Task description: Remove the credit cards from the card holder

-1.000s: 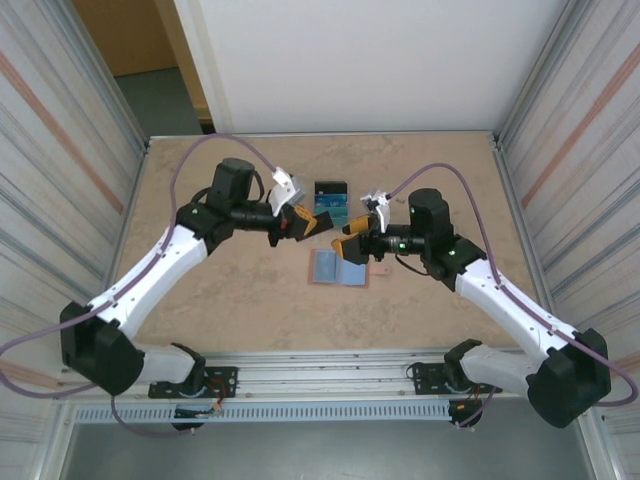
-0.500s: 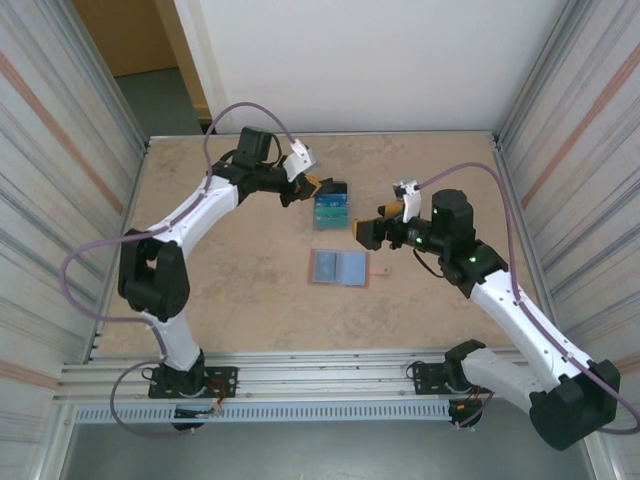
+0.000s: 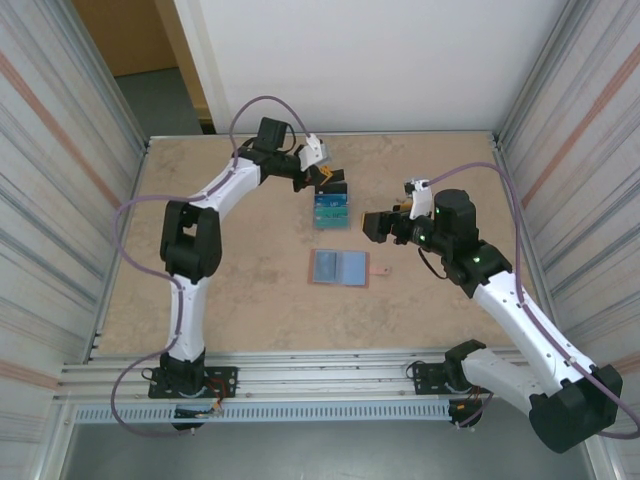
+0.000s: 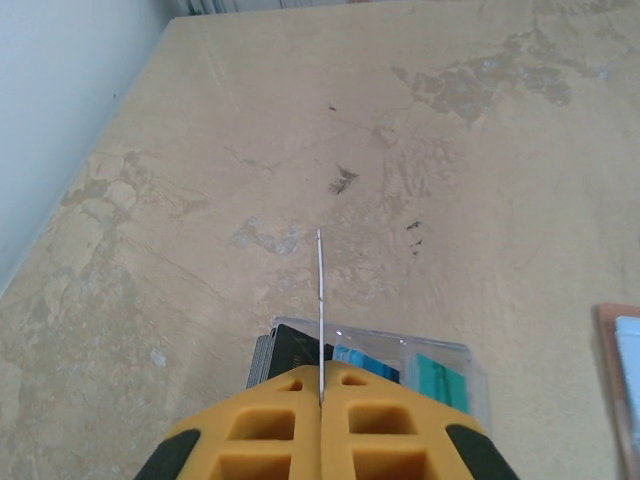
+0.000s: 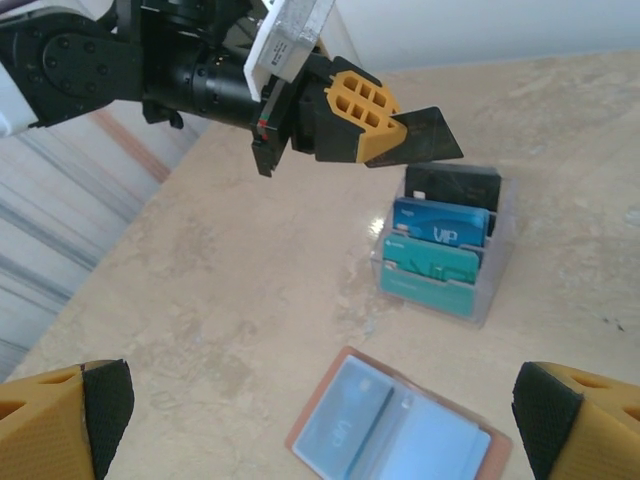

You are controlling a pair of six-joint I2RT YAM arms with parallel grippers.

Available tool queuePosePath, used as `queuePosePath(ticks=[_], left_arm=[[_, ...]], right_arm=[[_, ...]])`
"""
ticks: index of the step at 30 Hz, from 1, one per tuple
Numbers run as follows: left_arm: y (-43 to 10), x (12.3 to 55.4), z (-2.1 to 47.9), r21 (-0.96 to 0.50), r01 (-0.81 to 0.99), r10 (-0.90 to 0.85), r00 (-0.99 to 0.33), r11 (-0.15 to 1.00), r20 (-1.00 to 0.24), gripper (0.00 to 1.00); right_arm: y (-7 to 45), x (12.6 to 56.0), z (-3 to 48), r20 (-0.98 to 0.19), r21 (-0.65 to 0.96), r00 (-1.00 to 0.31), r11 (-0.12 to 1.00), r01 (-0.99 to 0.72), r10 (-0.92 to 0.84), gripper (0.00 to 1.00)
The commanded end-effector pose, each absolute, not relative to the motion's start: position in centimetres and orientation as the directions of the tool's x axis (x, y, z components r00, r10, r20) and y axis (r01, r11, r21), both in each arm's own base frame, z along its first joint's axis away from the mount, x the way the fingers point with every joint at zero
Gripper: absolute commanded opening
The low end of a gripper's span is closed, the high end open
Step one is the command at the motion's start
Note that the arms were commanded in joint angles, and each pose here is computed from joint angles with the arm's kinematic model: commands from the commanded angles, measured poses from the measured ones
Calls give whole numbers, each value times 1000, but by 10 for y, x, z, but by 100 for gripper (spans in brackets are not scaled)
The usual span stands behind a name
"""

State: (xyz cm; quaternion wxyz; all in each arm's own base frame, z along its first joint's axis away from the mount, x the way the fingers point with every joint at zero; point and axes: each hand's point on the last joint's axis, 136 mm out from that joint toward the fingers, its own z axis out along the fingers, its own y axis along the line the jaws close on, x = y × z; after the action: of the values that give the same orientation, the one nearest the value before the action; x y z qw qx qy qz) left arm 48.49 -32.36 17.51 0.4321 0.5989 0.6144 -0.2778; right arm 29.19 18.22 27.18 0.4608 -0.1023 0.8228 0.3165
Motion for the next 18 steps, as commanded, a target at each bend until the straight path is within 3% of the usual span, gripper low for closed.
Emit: queuePosePath(ticks=[1, 18], left_arm=[[-326, 493, 181, 229, 970, 478, 161, 87, -864, 0], [-326, 514, 135, 201, 976, 530, 126, 86, -839, 0]], right_arm=[[169, 295, 277, -811, 423, -564, 821, -384, 154, 99], [158, 286, 281, -825, 420, -533, 834, -358, 187, 99]])
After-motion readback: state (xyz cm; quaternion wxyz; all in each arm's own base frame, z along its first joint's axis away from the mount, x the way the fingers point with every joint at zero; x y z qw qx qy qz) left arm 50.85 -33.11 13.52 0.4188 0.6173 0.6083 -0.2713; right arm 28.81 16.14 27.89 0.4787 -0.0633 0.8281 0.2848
